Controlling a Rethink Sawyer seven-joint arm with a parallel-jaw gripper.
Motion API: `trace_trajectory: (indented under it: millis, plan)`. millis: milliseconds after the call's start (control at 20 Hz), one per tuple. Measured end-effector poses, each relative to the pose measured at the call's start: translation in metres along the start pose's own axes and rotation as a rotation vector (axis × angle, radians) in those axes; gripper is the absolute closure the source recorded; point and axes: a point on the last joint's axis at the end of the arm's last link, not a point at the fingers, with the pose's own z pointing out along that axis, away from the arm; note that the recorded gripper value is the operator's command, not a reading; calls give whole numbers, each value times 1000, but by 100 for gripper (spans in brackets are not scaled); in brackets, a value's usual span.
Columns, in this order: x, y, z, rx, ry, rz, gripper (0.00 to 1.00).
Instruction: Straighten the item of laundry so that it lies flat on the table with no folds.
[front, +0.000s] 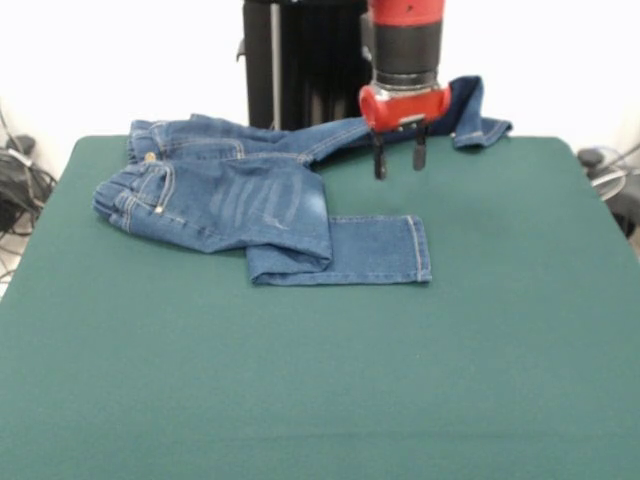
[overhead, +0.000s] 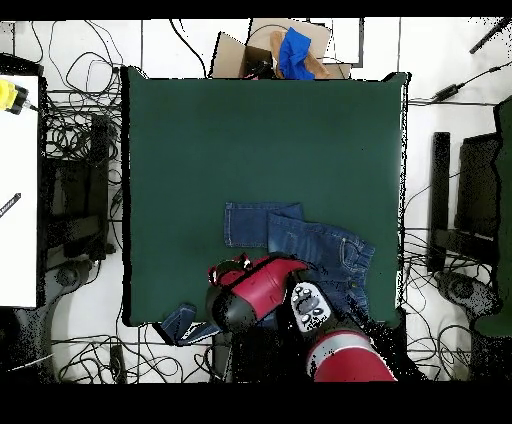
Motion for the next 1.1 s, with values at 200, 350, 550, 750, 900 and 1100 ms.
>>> trace_trajectory:
  millis: [200, 350, 550, 750, 900, 1100]
  plan:
    - [-4, -15, 11, -38, -25, 45, 0]
    - [-5, -22, 16, -68, -39, 82, 0]
    - [-9, -28, 17, -86, -60, 108, 0]
    - [-13, -31, 17, -97, -77, 107, 0]
    - [-18, -33, 20, -110, -101, 93, 0]
    - [-24, -34, 25, -125, -119, 94, 0]
